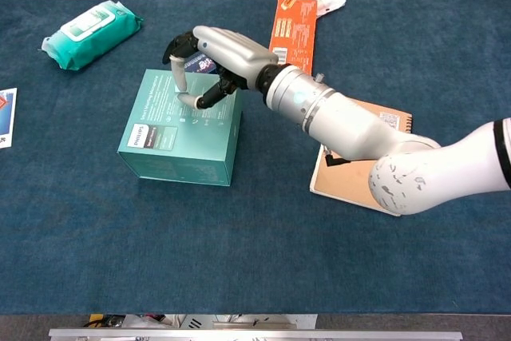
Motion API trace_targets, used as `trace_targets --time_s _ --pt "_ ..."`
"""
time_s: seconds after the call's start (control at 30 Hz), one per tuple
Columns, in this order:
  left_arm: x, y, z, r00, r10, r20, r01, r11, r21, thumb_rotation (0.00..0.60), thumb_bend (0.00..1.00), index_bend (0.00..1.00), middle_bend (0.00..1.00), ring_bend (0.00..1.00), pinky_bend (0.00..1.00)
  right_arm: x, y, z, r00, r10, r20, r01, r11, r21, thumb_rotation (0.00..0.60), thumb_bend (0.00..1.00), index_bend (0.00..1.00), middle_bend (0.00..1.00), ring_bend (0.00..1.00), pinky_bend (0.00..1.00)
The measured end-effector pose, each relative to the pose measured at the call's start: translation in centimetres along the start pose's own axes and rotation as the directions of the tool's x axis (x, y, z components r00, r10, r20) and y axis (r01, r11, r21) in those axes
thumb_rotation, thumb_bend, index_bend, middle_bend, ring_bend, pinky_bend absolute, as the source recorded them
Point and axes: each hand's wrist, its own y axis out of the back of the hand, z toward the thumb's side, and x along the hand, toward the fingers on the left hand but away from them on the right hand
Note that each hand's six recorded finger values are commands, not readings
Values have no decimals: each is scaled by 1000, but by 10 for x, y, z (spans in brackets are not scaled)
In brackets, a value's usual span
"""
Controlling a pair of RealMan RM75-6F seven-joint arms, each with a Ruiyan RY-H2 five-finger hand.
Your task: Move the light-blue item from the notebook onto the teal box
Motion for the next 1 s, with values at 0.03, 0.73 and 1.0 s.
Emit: trace_targets --time_s 0.03,0.73,1.0 --pt "0 0 -1 1000 0 -1 0 1000 -1 600 263 163 367 354 405 -1 -2 0 1000 6 4 -6 1000 -3 600 299 634 279 129 0" --pt "0 -3 -7 1000 -5 -9 5 1000 -14 600 263 153 367 354 405 -8 -17 -3 993 75 95 -75 997 -11 600 295 593 267 123 0" --pt "1 -4 -6 1000 -4 -5 4 1000 -15 600 263 122 369 355 405 -7 -17 -4 992 85 96 -87 996 18 600 298 465 228 73 0"
